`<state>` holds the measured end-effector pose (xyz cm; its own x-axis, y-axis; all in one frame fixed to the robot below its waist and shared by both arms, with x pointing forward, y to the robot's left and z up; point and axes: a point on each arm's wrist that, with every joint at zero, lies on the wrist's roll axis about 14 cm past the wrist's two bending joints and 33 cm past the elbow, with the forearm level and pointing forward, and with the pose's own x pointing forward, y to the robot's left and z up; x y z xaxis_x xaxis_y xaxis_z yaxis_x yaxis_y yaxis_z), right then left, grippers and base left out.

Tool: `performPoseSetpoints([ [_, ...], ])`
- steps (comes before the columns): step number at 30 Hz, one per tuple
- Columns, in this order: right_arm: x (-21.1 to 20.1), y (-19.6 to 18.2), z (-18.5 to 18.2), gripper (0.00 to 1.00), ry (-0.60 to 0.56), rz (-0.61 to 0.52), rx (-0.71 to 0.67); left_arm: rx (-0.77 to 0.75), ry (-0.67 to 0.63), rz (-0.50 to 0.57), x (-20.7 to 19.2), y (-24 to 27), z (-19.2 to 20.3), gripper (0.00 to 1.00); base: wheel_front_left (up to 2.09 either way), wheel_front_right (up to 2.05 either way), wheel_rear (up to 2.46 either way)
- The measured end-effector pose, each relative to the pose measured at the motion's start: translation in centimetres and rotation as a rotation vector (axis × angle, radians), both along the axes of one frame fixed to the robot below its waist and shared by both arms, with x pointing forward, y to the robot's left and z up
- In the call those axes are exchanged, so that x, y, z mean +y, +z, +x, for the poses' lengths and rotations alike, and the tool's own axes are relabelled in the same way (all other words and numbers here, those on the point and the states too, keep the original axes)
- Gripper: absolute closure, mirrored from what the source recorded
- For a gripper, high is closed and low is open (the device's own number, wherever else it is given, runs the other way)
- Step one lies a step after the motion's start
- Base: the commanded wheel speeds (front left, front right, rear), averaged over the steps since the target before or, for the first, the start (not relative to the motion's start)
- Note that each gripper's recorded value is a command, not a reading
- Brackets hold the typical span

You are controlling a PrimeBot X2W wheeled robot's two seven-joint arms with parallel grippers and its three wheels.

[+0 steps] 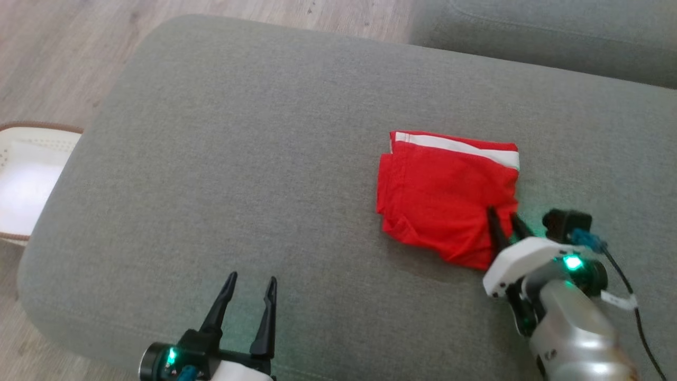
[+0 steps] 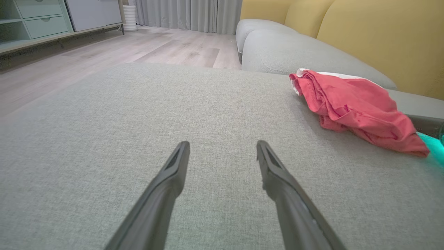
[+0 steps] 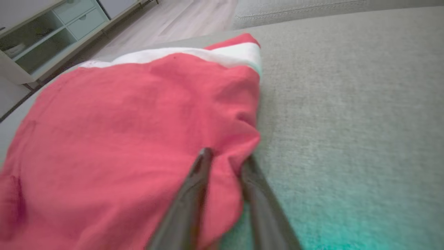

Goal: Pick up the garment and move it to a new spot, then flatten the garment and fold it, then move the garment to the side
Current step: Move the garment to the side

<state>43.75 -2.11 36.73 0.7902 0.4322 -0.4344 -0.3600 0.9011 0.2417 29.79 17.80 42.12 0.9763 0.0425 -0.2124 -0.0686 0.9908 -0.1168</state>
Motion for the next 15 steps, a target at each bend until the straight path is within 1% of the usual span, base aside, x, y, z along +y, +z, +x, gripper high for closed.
performPoseSetpoints([
  [3,-0.2,0.7,0.6,1.00,-0.016,0.014,-0.023,0.002,-0.016,-0.001,-0.4,-0.1,0.4,0.00,0.00,0.00,0.00],
  [5,-1.2,1.0,0.6,1.00,-0.048,0.021,-0.034,-0.004,-0.038,-0.003,-0.9,0.0,0.9,0.00,0.00,0.00,0.00],
  [11,-5.8,2.5,0.4,1.00,-0.180,0.043,-0.081,-0.038,-0.144,-0.023,-3.8,0.8,2.9,0.00,0.00,0.00,0.00],
  [13,-7.8,2.9,-0.3,1.00,-0.223,0.035,-0.101,-0.048,-0.196,-0.039,-5.3,1.0,3.6,0.00,0.00,0.00,0.00],
  [15,-9.9,2.6,-1.8,1.00,-0.267,0.017,-0.101,-0.055,-0.257,-0.049,-7.2,1.2,4.4,0.00,0.00,0.00,0.00],
])
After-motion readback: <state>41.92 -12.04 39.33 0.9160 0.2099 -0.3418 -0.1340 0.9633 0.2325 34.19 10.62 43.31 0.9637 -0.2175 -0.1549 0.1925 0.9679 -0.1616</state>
